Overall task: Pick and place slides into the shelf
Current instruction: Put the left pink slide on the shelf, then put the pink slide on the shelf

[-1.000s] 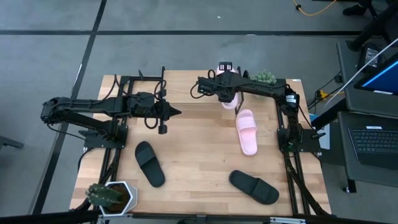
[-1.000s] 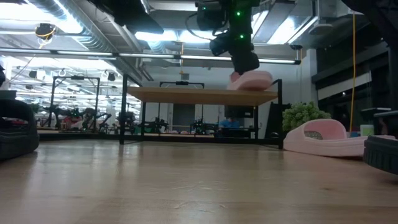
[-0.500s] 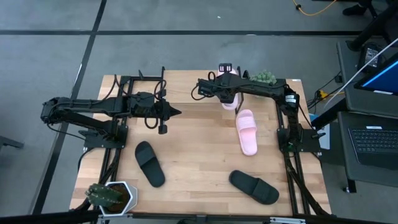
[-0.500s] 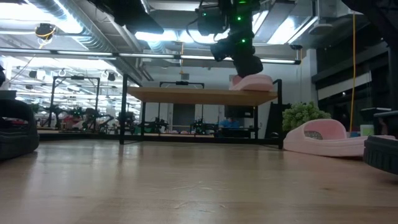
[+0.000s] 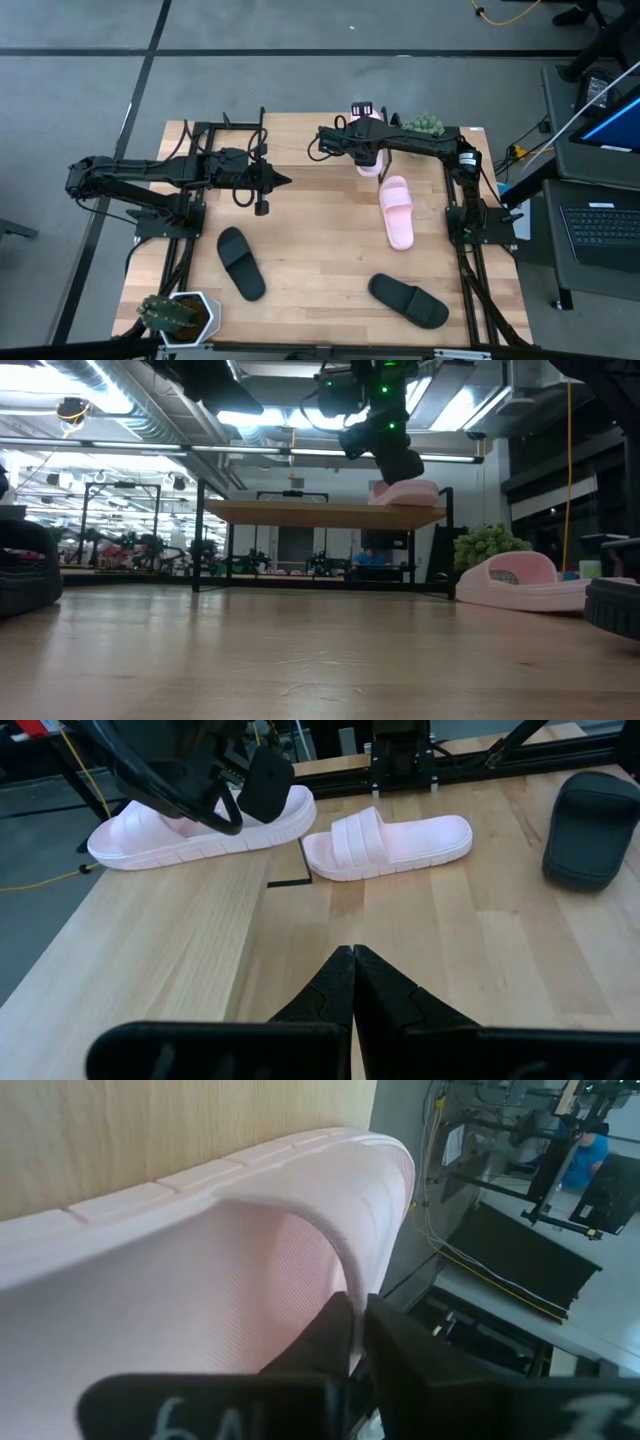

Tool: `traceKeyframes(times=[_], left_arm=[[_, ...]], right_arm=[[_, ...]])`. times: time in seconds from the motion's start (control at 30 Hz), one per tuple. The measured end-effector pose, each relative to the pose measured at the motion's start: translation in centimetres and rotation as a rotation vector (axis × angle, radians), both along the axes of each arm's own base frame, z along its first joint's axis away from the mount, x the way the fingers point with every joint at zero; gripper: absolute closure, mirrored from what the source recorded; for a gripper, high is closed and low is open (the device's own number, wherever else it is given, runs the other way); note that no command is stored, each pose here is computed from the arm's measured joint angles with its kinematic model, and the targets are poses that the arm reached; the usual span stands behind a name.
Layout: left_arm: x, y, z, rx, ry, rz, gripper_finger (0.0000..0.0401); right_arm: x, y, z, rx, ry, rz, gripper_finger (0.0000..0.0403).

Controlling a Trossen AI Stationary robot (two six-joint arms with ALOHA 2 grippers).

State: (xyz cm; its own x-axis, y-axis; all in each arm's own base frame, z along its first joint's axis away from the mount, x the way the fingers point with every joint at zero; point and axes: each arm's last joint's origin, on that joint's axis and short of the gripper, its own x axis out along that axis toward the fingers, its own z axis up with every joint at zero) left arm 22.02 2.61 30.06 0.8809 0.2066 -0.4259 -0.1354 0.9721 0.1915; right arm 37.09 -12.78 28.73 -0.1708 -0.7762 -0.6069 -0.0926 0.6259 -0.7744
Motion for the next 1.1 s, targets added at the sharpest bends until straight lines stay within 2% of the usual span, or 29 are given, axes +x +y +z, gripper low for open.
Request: traceKeyframes(times=[0.37,0.53,0.7,1.03,1.1], left_arm=[[0.0,0.0,0.0,0.000,0.000,0.000,0.0401],[0.0,0.0,0.0,0.000,0.000,0.000,0.0401],[0.0,0.0,0.0,0.000,-0.001,0.000,0.0401],[0.0,0.0,0.0,-0.001,-0.001,0.000,0.0401],[0.0,0.0,0.0,-0.001,-0.001,0.000,0.0401]], right_arm=[[0.0,0.0,0.0,0.000,-0.021,-0.015,0.0277],[0.1,0.2,0.0,0.000,-0.020,-0.009,0.0250],[0.1,0.3,0.3,-0.002,-0.029,-0.006,0.0241],[0.5,1.8,3.2,-0.016,-0.099,0.024,0.0240],[0.5,2.5,3.8,0.016,-0.123,0.030,0.0240]])
